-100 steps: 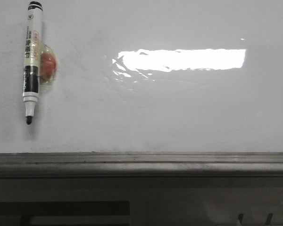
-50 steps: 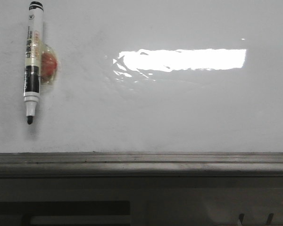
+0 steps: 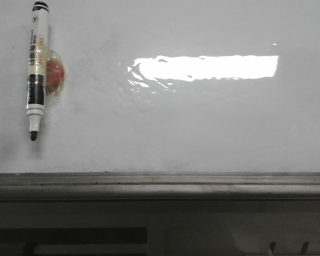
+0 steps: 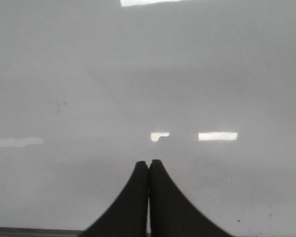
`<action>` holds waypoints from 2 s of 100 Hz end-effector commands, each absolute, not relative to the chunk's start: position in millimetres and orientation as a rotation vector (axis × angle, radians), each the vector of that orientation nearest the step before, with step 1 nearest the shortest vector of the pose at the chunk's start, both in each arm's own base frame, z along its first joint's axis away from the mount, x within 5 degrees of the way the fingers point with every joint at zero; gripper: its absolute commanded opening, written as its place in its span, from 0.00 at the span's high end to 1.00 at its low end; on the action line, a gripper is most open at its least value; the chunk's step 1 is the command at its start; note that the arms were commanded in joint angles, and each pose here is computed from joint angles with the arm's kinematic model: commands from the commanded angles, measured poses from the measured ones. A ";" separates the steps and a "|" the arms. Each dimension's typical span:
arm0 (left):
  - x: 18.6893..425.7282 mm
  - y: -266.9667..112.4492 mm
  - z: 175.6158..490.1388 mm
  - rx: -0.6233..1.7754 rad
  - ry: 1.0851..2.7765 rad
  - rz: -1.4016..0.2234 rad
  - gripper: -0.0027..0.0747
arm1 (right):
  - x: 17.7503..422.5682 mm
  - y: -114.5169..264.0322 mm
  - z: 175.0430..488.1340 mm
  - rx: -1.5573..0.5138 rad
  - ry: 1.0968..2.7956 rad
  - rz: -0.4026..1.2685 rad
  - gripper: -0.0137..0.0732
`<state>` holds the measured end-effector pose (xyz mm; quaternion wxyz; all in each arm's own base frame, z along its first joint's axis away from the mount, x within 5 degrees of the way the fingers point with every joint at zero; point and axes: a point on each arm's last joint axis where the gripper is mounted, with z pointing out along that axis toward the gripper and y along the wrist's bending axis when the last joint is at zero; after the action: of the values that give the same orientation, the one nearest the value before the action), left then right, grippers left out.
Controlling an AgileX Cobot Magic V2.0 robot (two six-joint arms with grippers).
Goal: Write number 6 on whiteboard
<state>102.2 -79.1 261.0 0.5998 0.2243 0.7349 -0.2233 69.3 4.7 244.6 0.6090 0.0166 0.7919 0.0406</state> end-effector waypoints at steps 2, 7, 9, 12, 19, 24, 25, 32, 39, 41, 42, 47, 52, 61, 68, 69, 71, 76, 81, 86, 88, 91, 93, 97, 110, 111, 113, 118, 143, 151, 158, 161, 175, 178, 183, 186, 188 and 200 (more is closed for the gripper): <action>108.5 -91.5 274.3 0.499 1.621 -0.574 0.36 | 72.7 3.2 258.9 0.051 1.746 0.084 0.92; 110.7 -97.1 271.8 0.501 1.631 -0.592 0.36 | 72.7 3.2 258.9 0.051 1.746 0.084 0.92; 111.6 -99.3 270.6 0.505 1.634 -0.596 0.36 | 72.7 3.2 258.9 0.051 1.746 0.084 0.92; 112.8 -102.4 269.3 0.511 1.634 -0.601 0.36 | 72.7 3.2 258.9 0.051 1.746 0.084 0.92; 117.3 -108.6 265.0 0.517 1.644 -0.597 0.36 | 72.7 3.2 258.9 0.051 1.746 0.084 0.92; 121.7 -112.3 261.2 0.516 1.654 -0.585 0.36 | 72.7 3.2 258.9 0.051 1.746 0.084 0.92; 122.3 -112.7 260.8 0.513 1.656 -0.585 0.36 | 72.7 3.2 258.9 0.051 1.746 0.084 0.92; 127.5 -115.9 256.7 0.498 1.669 -0.575 0.36 | 72.7 3.2 258.9 0.051 1.746 0.084 0.92; 132.0 -118.7 251.9 0.474 1.694 -0.573 0.36 | 72.7 3.2 258.9 0.051 1.746 0.084 0.92; 133.1 -119.5 250.7 0.467 1.699 -0.575 0.36 | 72.7 3.2 258.9 0.051 1.746 0.084 0.92; 133.4 -119.8 250.3 0.464 1.702 -0.576 0.36 | 72.7 3.2 258.9 0.051 1.746 0.084 0.92; 135.8 -121.5 247.8 0.434 1.719 -0.594 0.36 | 72.7 3.2 258.9 0.051 1.746 0.084 0.92; 138.1 -123.4 244.7 0.406 1.738 -0.611 0.36 | 72.7 3.2 258.9 0.051 1.746 0.084 0.92; 140.1 -127.1 240.8 0.393 1.754 -0.625 0.36 | 72.7 3.1 259.0 0.051 1.745 0.084 0.92; 140.6 -130.3 237.3 0.391 1.773 -0.636 0.36 | 72.7 3.1 259.0 0.051 1.745 0.084 0.92; 140.5 -130.8 236.8 0.394 1.775 -0.636 0.36 | 72.7 3.1 259.0 0.051 1.745 0.084 0.92; 140.2 -132.1 235.7 0.401 1.780 -0.638 0.36 | 72.7 3.1 259.0 0.051 1.745 0.084 0.92; 139.9 -133.7 234.1 0.408 1.787 -0.640 0.36 | 72.7 3.1 259.0 0.051 1.745 0.084 0.92; 140.1 -134.7 232.4 0.406 1.798 -0.641 0.36 | 72.7 3.1 259.0 0.051 1.745 0.084 0.92; 140.6 -134.4 231.8 0.389 1.807 -0.644 0.36 | 72.7 3.1 259.0 0.051 1.745 0.084 0.92; 140.8 -134.3 231.4 0.383 1.811 -0.644 0.37 | 72.7 3.1 259.0 0.051 1.745 0.084 0.92; 141.0 -134.1 231.3 0.375 1.814 -0.646 0.38 | 72.7 3.1 259.0 0.051 1.745 0.084 0.92; 141.1 -134.1 231.1 0.373 1.816 -0.646 0.39 | 72.7 3.1 259.2 0.052 1.743 0.083 0.92; 141.1 -134.0 231.1 0.370 1.817 -0.647 0.43 | 72.7 3.2 259.2 0.050 1.743 0.085 0.92; 143.0 -131.1 230.0 0.270 1.851 -0.666 0.64 | 72.6 5.3 259.2 0.025 1.744 0.106 0.92; 143.1 -130.9 229.9 0.264 1.852 -0.667 0.66 | 72.6 5.7 259.2 0.021 1.744 0.109 0.92; 143.3 -130.4 229.7 0.249 1.858 -0.670 0.72 | 72.5 6.2 259.2 0.015 1.744 0.114 0.92; 143.4 -130.3 229.6 0.244 1.860 -0.671 0.80 | 72.4 7.4 259.2 0.000 1.745 0.126 0.92; 143.5 -130.2 229.6 0.239 1.861 -0.672 0.99 | 73.7 12.8 258.7 -0.063 1.765 0.179 0.92; 142.6 -131.4 229.9 0.277 1.851 -0.666 0.99 | 75.7 17.6 261.1 -0.119 1.784 0.218 0.92; 141.0 -132.5 231.6 0.331 1.829 -0.659 0.99 | 78.2 21.8 264.8 -0.174 1.798 0.240 0.92; 140.1 -133.0 232.3 0.357 1.821 -0.656 0.99 | 79.5 24.1 268.7 -0.196 1.800 0.258 0.92; 133.5 -133.7 238.4 0.492 1.761 -0.640 0.99 | 91.3 36.5 284.3 -0.314 1.843 0.306 0.92; 132.1 -133.9 239.2 0.521 1.756 -0.636 0.99 | 95.3 40.0 288.6 -0.345 1.849 0.311 0.92; 129.7 -134.7 241.1 0.581 1.738 -0.623 0.99 | 100.8 46.1 294.5 -0.387 1.858 0.330 0.92; 127.8 -135.3 242.0 0.635 1.722 -0.608 0.99 | 104.6 50.8 298.4 -0.413 1.863 0.346 0.91; 127.2 -136.2 242.9 0.669 1.712 -0.597 0.99 | 106.0 52.7 300.0 -0.424 1.864 0.353 0.91; 125.5 -141.1 246.5 0.826 1.659 -0.537 0.99 | 115.9 71.0 311.2 -0.519 1.871 0.414 0.81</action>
<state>124.0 -134.0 225.7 0.5273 0.3182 0.7540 -0.2283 105.4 59.1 288.0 0.5196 -0.2033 0.8145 0.1588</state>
